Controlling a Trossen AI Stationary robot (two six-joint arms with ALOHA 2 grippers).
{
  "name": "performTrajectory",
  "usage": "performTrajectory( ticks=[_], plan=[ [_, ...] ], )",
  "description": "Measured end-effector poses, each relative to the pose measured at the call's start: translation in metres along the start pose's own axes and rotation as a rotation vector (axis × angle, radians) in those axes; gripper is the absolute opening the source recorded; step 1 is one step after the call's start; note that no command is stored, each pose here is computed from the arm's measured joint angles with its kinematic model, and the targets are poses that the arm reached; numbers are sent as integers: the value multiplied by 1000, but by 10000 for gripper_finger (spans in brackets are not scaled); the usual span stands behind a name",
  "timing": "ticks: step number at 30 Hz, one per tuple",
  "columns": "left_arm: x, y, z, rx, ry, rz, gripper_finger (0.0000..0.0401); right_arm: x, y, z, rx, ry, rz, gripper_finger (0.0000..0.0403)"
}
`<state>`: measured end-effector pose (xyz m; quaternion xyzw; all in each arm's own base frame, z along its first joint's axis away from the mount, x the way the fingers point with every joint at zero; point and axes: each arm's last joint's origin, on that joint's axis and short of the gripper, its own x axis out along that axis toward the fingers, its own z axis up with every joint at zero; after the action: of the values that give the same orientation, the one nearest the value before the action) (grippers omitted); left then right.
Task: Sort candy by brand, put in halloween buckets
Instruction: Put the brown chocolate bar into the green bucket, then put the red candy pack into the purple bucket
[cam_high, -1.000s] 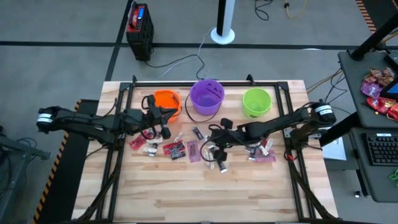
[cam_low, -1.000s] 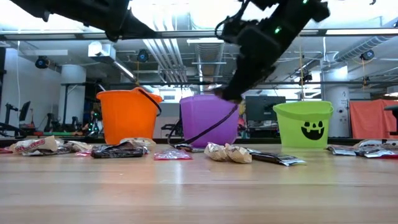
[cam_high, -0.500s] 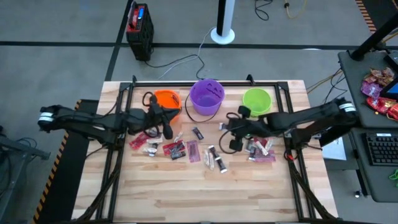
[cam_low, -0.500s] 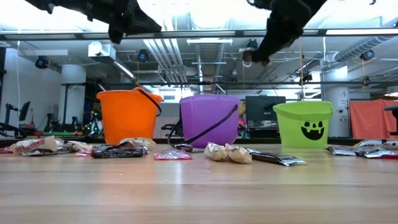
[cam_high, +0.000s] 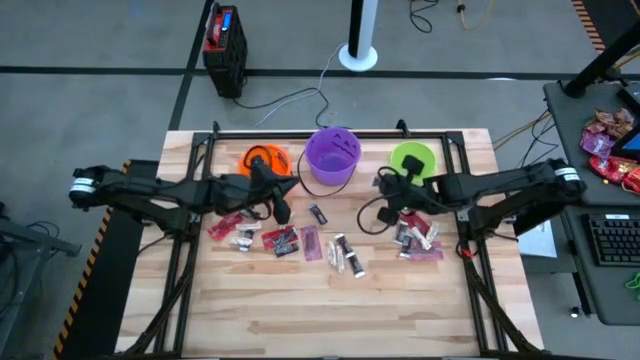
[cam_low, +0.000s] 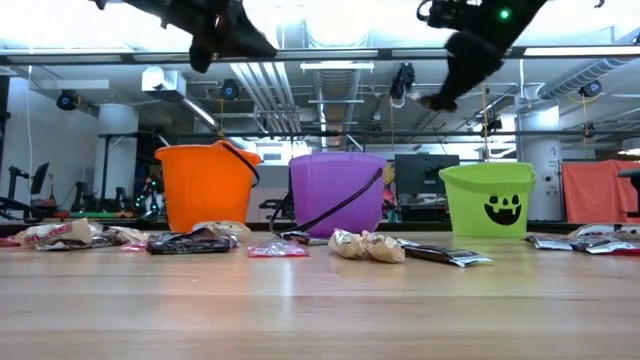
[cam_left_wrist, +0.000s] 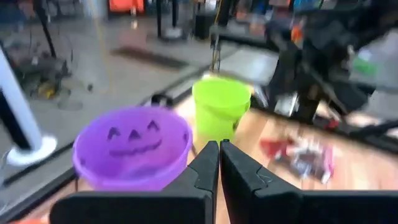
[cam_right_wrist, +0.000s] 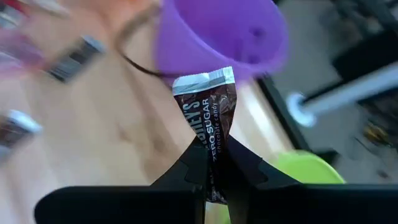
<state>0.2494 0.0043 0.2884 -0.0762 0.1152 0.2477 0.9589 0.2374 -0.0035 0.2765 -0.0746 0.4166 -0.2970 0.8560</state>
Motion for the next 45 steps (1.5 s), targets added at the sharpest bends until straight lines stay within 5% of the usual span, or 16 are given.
performTrajectory(
  ticks=[9, 16, 23, 35, 45],
  plan=[
    [-7, -6, 6, 125, 359, 82, 0, -11, -41, -9, 118, 51, 32, 22],
    [-2, -9, 0, 216, 402, 79, 0, 2, -91, -17, 411, 131, -114, 22],
    [7, -13, -8, 312, 455, 26, 0, 33, -129, -29, 608, 273, -90, 24],
    [19, -29, -30, 294, 652, -342, 0, 58, -131, -33, 617, 370, -99, 108],
    [32, -45, -54, 203, 759, -313, 0, 42, -124, -29, 595, 312, -37, 156]
  ],
)
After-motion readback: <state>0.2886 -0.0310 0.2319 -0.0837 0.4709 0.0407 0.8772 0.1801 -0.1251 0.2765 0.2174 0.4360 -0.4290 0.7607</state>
